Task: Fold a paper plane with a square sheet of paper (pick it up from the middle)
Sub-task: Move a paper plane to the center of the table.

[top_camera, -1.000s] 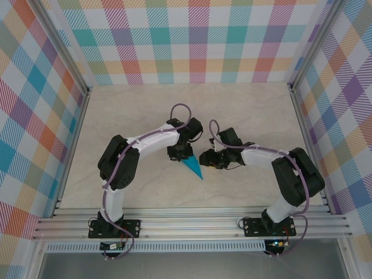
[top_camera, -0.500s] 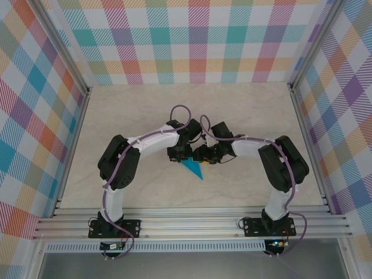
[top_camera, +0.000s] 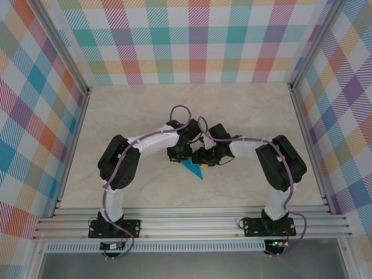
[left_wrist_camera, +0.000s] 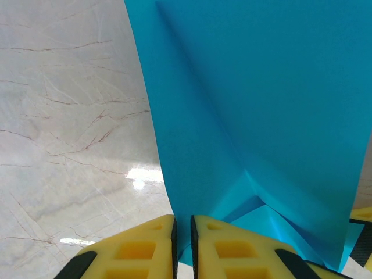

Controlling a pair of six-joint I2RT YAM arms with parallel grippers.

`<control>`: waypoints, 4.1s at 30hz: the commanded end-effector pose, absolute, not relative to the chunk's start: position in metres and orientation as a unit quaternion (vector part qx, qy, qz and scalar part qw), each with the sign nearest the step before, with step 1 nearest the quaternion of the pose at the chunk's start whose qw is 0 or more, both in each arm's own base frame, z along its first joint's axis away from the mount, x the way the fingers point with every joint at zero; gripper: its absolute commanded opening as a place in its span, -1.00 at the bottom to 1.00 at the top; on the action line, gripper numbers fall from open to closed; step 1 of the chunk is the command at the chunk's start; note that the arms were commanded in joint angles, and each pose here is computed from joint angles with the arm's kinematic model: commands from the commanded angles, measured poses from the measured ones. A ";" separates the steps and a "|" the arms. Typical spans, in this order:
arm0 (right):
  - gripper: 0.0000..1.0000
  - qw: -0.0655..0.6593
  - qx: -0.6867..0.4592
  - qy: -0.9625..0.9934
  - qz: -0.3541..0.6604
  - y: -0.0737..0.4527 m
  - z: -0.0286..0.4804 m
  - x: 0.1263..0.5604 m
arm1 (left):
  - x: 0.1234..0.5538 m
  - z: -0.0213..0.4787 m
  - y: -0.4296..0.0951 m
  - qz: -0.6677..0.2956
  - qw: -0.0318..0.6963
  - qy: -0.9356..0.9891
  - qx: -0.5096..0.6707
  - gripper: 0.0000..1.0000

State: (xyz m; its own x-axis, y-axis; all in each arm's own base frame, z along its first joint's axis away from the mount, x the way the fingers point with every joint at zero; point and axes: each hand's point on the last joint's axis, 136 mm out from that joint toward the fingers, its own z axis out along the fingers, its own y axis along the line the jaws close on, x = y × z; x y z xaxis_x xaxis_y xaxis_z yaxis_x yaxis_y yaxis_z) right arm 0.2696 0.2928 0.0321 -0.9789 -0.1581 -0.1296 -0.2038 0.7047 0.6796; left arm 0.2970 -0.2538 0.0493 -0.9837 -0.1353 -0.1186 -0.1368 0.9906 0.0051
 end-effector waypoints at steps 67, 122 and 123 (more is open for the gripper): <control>-0.89 0.166 -0.051 0.981 0.081 0.267 0.065 0.374 | 0.292 0.128 -0.156 -0.097 0.233 0.936 -0.245 -0.36; -0.38 0.103 0.078 0.992 0.009 0.264 0.010 0.378 | 0.289 0.110 -0.149 -0.117 0.208 0.936 -0.259 -0.35; -0.40 0.098 0.076 0.992 0.010 0.265 0.007 0.377 | 0.289 0.111 -0.149 -0.118 0.208 0.936 -0.258 -0.35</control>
State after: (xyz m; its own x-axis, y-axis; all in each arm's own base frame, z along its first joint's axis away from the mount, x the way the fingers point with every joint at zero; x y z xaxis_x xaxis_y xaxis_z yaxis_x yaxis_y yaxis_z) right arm 0.3857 0.2721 0.0205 -0.9604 0.1431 -0.2389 0.1247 0.9880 0.0909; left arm 0.2881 -0.1511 0.1152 -0.7824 -0.5234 -0.3375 -0.4229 0.8444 -0.3289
